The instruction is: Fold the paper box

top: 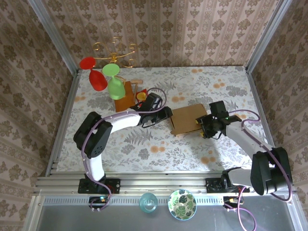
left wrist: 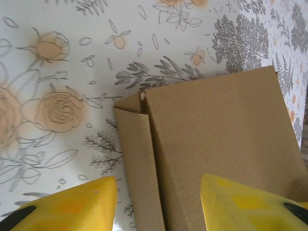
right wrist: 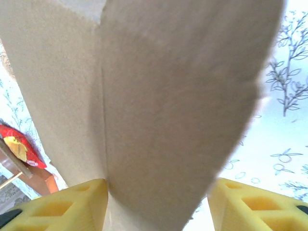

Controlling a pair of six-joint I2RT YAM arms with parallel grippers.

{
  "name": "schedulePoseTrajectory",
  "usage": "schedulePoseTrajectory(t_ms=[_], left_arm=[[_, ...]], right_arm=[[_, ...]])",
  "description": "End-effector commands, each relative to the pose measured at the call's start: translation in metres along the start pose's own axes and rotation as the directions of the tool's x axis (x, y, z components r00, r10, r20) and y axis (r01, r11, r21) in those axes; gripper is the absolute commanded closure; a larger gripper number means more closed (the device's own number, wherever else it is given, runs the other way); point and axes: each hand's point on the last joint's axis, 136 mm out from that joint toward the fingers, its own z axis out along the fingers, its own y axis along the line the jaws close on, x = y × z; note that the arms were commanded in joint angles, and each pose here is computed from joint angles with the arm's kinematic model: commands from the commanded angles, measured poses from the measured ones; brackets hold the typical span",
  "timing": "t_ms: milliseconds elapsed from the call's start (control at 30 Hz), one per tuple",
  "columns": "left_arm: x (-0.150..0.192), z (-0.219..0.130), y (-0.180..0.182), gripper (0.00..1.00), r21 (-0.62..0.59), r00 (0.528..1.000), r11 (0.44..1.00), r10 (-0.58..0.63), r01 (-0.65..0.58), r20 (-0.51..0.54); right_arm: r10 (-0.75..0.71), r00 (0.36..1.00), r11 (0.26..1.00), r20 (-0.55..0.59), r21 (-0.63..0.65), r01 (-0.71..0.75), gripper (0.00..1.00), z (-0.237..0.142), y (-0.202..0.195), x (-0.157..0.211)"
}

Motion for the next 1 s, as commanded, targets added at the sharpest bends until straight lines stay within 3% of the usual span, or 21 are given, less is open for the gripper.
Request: schedulePoseTrajectory(t_ms=[0,367,667,967], left_arm=[[0.008,0.006,-0.012,0.5,0.028,0.999,0.999,-0.032,0.033,-0.044],[0.035,0.027,-0.002,0.51,-0.003,0.987,0.993,-0.118,0.119,-0.107],[0.052,0.031,0.026,0.72,-0.07,0.983,0.991,-0.126,0.118,-0.131],[0.055,0.024,0.04,0.86,-0.112,0.984,0.991,-0.09,0.073,-0.153]], right_arm=[[-0.046,0.997,0.998,-0.065,0.048,0.049,0.4,-0.008,-0.016,0.007],[-0.083,0.991,0.992,-0.107,0.082,0.092,0.4,-0.005,-0.028,0.007],[-0.247,0.96,0.963,-0.134,0.073,0.258,0.38,-0.012,-0.024,0.002],[-0.544,0.839,0.833,0.026,0.134,0.536,0.3,-0.062,0.001,-0.038]])
